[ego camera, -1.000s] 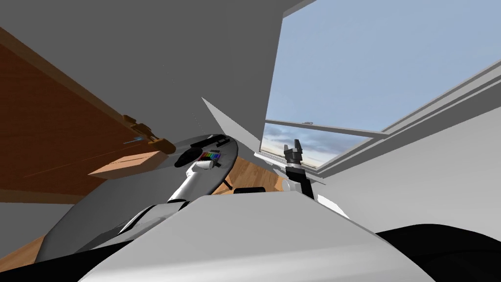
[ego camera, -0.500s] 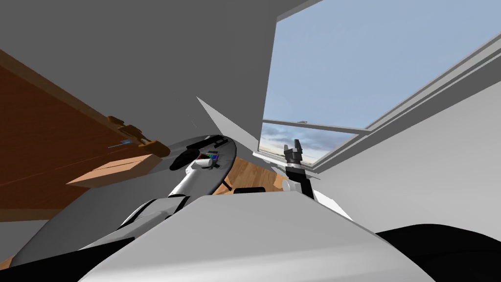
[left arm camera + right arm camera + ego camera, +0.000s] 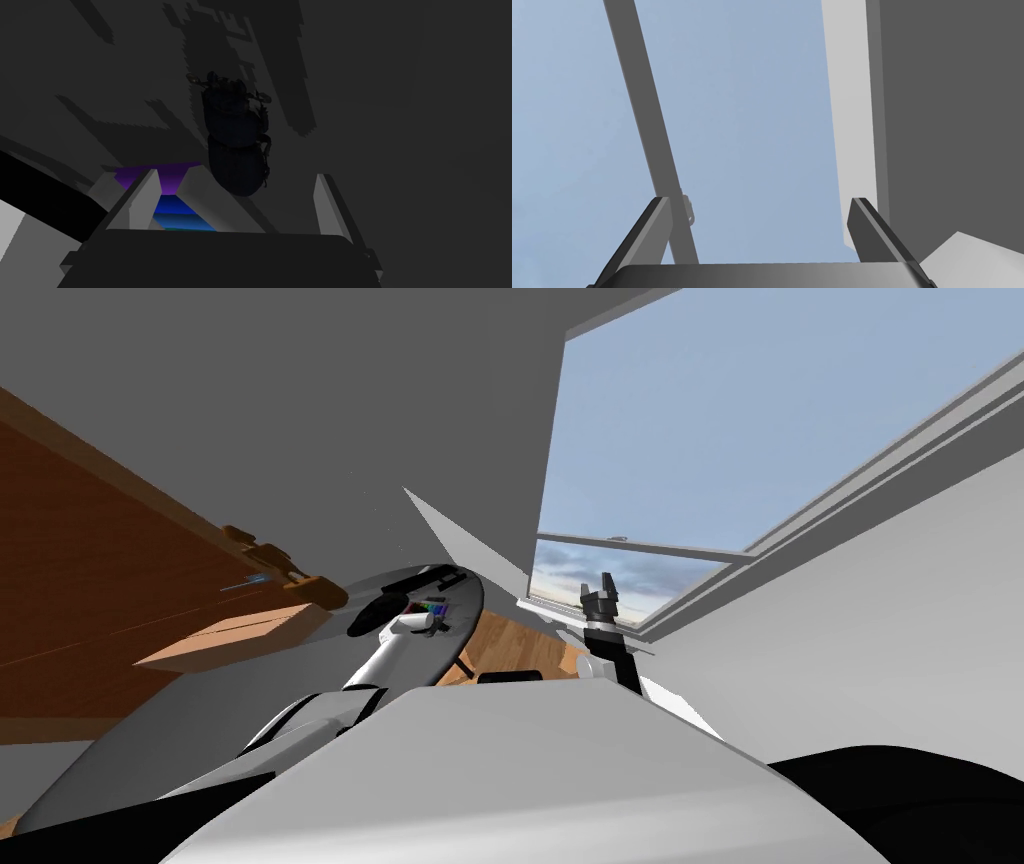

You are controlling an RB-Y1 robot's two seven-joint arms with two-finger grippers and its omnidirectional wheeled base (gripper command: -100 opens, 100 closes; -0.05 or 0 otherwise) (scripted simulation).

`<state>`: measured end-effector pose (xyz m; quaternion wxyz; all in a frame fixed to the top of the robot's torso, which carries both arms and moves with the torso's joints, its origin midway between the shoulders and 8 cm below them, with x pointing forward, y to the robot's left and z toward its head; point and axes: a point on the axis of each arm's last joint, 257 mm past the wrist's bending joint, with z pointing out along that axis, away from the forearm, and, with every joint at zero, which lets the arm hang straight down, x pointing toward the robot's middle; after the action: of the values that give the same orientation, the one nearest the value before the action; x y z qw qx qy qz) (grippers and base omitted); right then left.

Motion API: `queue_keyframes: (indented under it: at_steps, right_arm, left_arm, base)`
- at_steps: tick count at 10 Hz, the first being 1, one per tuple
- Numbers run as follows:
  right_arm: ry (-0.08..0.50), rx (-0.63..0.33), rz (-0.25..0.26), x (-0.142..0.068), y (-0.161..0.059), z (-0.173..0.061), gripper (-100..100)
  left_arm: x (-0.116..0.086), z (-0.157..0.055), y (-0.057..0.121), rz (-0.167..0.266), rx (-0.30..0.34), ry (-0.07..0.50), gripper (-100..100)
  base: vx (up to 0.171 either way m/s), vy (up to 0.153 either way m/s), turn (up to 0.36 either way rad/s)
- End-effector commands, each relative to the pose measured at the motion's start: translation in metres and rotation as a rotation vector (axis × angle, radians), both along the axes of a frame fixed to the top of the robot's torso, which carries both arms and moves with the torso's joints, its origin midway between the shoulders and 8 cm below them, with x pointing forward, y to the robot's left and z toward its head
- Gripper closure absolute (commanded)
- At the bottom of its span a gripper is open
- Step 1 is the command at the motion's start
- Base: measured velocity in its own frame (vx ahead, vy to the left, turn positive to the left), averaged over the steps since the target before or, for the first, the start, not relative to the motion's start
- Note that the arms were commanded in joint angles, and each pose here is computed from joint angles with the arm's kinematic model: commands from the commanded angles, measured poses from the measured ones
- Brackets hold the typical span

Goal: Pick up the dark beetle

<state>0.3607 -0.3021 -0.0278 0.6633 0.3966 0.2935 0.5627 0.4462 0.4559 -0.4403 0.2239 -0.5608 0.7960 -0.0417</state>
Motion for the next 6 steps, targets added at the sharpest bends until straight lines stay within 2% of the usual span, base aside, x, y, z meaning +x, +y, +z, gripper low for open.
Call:
queue_keyframes:
  at_steps: [1, 3, 4, 5, 6]
  right_arm:
    - [0.0, 0.0, 0.0, 0.0, 0.0, 0.0, 0]
    - [0.0, 0.0, 0.0, 0.0, 0.0, 0.0, 0]
    - [0.0, 0.0, 0.0, 0.0, 0.0, 0.0, 0]
    - [0.0, 0.0, 0.0, 0.0, 0.0001, 0.0001, 0]
    - [0.0, 0.0, 0.0, 0.0, 0.0001, 0.0001, 0]
  left_arm:
    - [-0.0073, -0.0087, -0.0058, -0.035, 0.002, -0.001, -100]
    - [-0.0156, -0.0174, -0.0122, -0.068, 0.001, -0.001, -100]
    - [-0.0139, -0.0141, -0.01, -0.057, 0.001, -0.001, -100]
    - [-0.0141, -0.0143, -0.0105, -0.06, 0.002, -0.001, 100]
    - [-0.0152, -0.015, -0.01, -0.059, 0.002, 0.001, 100]
  base:
    - [0.166, -0.022, 0.272]
    - [0.187, -0.044, 0.156]
    - [0.083, -0.033, 0.031]
    - [0.013, -0.005, 0.004]
    - [0.001, -0.001, 0.018]
